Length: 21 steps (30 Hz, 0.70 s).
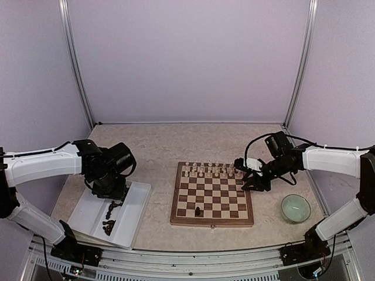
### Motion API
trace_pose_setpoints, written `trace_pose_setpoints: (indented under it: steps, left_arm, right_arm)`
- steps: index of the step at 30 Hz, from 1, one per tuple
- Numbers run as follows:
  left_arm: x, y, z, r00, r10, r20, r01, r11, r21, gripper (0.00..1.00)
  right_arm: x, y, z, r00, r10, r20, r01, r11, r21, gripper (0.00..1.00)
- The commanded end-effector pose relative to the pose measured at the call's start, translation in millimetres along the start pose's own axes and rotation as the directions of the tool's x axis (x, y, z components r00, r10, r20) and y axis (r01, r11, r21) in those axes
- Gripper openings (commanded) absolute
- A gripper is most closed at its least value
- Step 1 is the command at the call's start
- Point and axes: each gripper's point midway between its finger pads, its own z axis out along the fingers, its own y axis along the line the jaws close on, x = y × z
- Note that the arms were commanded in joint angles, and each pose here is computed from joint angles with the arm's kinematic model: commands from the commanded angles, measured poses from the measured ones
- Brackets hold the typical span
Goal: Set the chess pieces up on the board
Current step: Pick up the chess pile from the storage box.
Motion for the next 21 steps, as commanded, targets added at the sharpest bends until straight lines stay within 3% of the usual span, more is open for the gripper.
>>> trace_pose_setpoints:
  steps: [1,12,21]
  left_arm:
    - [-2,11,9,0.996,0.068,-0.050,-0.067,0.997,0.035,0.38]
    - [25,26,47,0.982,0.028,-0.184,-0.030,1.000,-0.008,0.29]
    - [32,38,63,0.976,0.010,-0.217,-0.022,0.998,-0.053,0.32]
  right_arm:
    - [-2,7,1,1.000,-0.009,0.005,0.010,1.000,-0.025,0.38]
    - [0,7,2,1.000,-0.007,-0.001,0.007,1.000,-0.023,0.38]
    - [2,8,4,1.000,-0.007,-0.007,0.006,0.999,-0.033,0.38]
